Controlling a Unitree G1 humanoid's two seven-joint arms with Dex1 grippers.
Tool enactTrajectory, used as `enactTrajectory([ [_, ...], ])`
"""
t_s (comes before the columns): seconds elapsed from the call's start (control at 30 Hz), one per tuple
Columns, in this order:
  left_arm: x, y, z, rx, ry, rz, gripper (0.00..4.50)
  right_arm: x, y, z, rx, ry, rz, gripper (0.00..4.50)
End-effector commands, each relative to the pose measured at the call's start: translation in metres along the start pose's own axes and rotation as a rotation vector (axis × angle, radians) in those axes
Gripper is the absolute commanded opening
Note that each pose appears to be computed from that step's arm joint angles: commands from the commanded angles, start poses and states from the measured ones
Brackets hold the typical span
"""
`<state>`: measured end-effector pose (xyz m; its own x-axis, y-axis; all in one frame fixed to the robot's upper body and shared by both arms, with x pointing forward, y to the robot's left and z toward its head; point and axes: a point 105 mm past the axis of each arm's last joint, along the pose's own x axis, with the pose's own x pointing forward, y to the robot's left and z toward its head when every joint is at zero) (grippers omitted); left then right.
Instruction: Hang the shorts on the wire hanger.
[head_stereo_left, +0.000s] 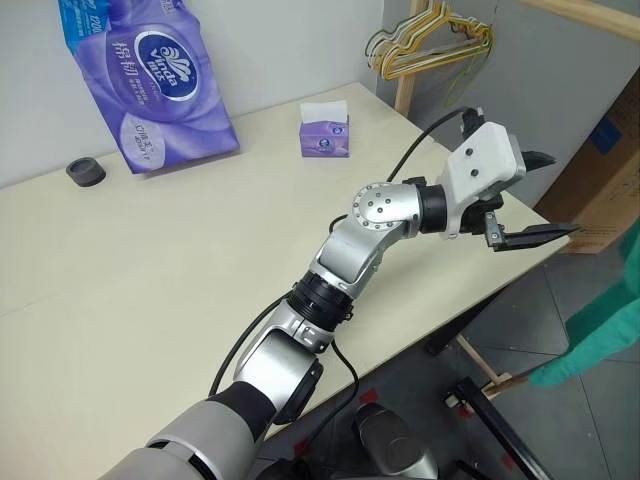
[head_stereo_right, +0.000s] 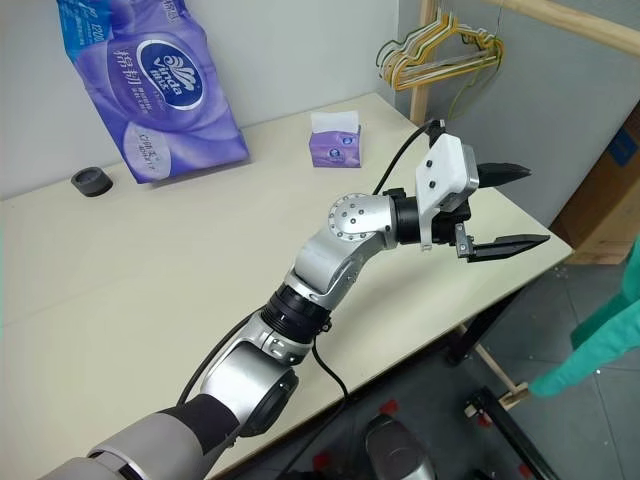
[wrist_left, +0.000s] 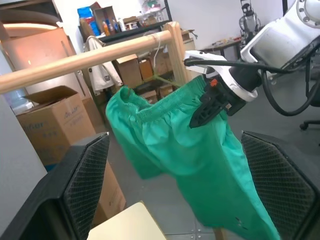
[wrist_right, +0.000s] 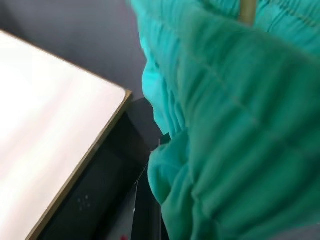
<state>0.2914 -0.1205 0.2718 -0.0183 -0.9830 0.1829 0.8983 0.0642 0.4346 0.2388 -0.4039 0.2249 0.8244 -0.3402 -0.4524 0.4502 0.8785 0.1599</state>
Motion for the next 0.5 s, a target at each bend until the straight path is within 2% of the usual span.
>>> enactTrajectory([
  [0.03, 0.007, -0.004, 0.014, 0.051, -0.035, -0.026, 4.39, -0.002, 0.007, 0.002, -0.011, 0.000, 0.021, 0.00],
  [0.37, 0.007, -0.014, 0.009, 0.086, -0.010, -0.078, 4.39, -0.003, 0.009, 0.010, -0.024, -0.042, 0.000, 0.00],
  [0.4, 0.007, -0.014, 0.009, 0.087, -0.011, -0.075, 4.50, -0.004, 0.009, 0.010, -0.027, -0.046, -0.001, 0.51],
  [0.47, 0.008, -0.013, 0.010, 0.092, -0.014, -0.069, 4.50, -0.006, 0.010, 0.011, -0.042, -0.051, -0.003, 1.02],
  [0.5, 0.009, -0.012, 0.010, 0.094, -0.014, -0.067, 4.50, -0.007, 0.011, 0.011, -0.047, -0.053, -0.001, 1.41],
])
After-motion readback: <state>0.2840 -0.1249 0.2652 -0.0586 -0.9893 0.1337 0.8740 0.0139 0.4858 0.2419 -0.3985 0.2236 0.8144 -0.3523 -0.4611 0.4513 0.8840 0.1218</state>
